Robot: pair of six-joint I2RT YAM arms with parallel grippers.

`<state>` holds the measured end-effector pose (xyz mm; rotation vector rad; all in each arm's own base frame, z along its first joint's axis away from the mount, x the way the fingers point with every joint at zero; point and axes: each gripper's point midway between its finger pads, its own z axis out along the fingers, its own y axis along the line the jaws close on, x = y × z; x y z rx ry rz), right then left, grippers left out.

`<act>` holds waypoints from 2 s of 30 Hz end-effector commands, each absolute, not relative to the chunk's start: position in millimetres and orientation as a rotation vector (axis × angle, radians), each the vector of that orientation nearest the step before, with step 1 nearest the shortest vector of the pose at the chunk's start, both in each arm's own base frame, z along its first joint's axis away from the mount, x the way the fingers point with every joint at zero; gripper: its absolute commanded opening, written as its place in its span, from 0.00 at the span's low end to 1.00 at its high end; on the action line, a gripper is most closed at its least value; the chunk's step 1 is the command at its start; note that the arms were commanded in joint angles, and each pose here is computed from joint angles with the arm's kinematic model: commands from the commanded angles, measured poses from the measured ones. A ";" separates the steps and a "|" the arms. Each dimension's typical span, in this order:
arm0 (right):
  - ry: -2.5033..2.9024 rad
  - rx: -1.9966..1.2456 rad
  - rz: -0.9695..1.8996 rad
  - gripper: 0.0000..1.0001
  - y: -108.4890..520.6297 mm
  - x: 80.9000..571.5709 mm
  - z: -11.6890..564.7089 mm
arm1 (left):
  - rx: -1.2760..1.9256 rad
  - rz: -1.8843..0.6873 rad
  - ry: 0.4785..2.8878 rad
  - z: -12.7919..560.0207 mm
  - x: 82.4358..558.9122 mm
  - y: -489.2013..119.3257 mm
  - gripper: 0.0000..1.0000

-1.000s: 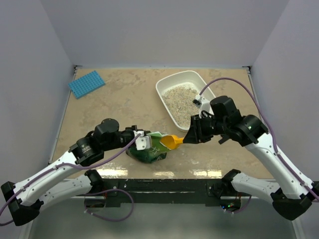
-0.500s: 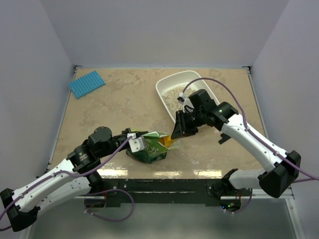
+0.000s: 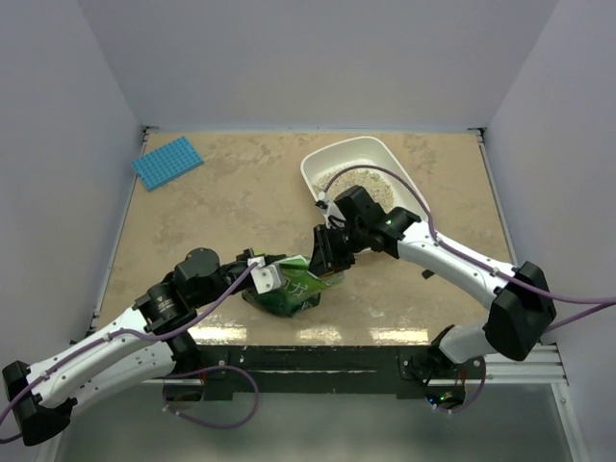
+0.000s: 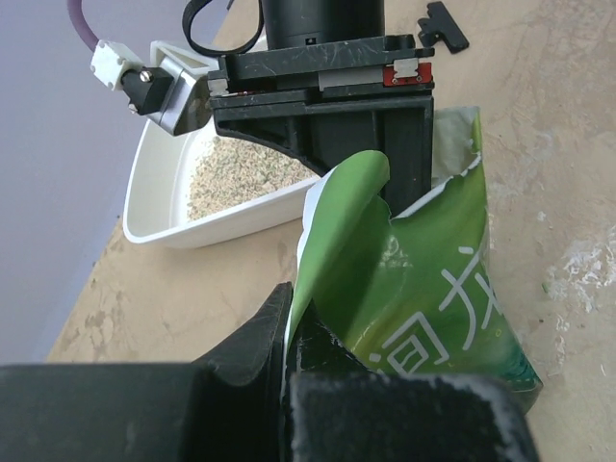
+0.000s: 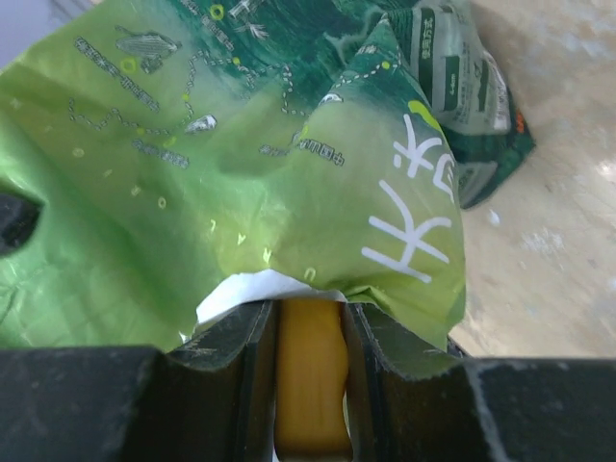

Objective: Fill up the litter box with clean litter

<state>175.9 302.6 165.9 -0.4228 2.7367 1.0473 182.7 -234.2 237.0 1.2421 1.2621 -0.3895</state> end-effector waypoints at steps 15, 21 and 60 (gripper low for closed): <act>2.402 -0.355 1.745 0.00 304.1 106.2 150.0 | 1.331 -0.484 1.259 205.8 162.1 -252.7 0.00; 2.319 -0.264 1.806 0.00 284.4 88.4 159.9 | 1.364 -0.487 1.270 194.5 159.0 -256.9 0.00; 2.190 0.365 1.590 0.00 180.9 61.4 194.5 | 1.373 -0.471 1.284 187.5 156.3 -258.9 0.00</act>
